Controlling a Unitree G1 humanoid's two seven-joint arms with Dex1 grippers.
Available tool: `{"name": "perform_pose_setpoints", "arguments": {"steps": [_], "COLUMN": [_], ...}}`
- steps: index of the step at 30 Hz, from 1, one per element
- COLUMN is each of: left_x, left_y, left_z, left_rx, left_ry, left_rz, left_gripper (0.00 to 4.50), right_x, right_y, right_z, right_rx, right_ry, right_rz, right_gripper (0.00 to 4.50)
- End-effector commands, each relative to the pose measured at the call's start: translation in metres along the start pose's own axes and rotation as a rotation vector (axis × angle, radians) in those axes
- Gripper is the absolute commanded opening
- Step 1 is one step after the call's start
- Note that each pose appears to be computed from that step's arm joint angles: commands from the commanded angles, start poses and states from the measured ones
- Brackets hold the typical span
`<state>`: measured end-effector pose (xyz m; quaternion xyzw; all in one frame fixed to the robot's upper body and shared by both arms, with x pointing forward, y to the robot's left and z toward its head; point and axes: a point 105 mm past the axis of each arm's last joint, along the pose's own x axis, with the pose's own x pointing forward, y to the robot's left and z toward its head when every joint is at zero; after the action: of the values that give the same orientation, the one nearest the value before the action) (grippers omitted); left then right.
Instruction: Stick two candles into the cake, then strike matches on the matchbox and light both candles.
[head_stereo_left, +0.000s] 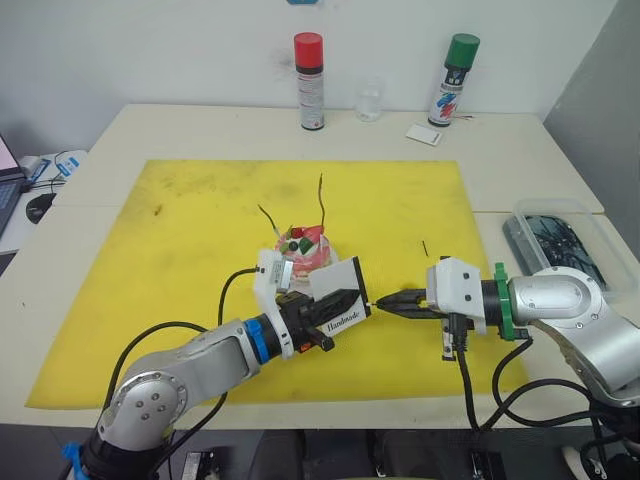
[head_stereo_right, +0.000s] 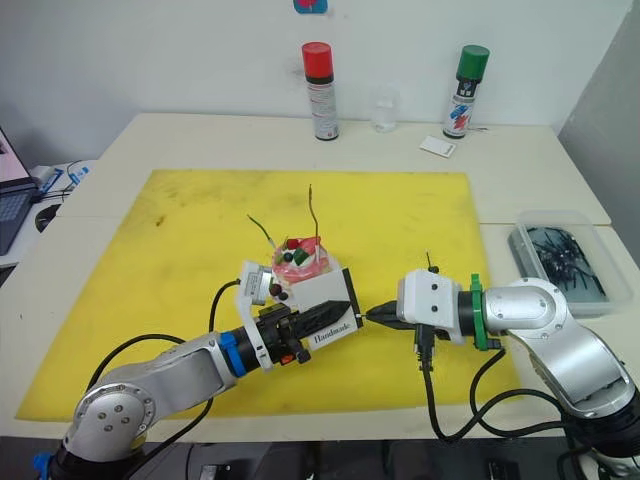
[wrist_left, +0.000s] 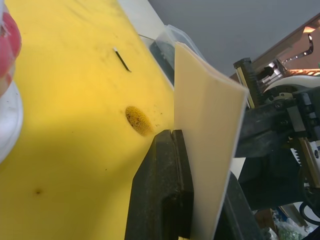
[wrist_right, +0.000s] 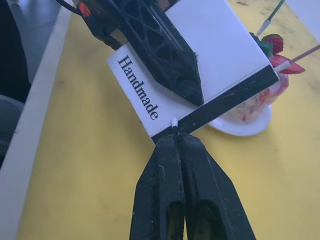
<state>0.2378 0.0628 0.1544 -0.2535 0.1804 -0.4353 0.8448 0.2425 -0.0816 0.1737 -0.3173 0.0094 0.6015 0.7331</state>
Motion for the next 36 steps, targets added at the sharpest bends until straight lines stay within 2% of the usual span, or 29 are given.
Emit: {"name": "perform_pose_setpoints", "arguments": {"steps": [1,26,32,36], "left_x": [0.001,0.003,0.007,0.009], "left_y": [-0.006,-0.011,-0.013,-0.017], "left_z": [0.003,0.004,0.008,0.019], "left_rx": [0.008,0.011,0.015,0.026], "left_ry": [-0.011,-0.035,-0.037,-0.063], "left_rz": [-0.028,-0.039,-0.054,-0.079], "left_gripper": [0.00,0.00,0.00,0.00], "right_x": [0.000,-0.003,-0.001,-0.001], "right_y": [-0.002,-0.010,0.000,0.011], "right_z": [0.006,-0.003,-0.002,-0.004], "right_rx": [-0.045,-0.059,-0.047,-0.048], "right_ry": [-0.001,0.042,0.047,0.068], "right_rz": [-0.016,-0.036,-0.006,0.044], "right_gripper": [0.04,0.04,0.04,0.04]}}
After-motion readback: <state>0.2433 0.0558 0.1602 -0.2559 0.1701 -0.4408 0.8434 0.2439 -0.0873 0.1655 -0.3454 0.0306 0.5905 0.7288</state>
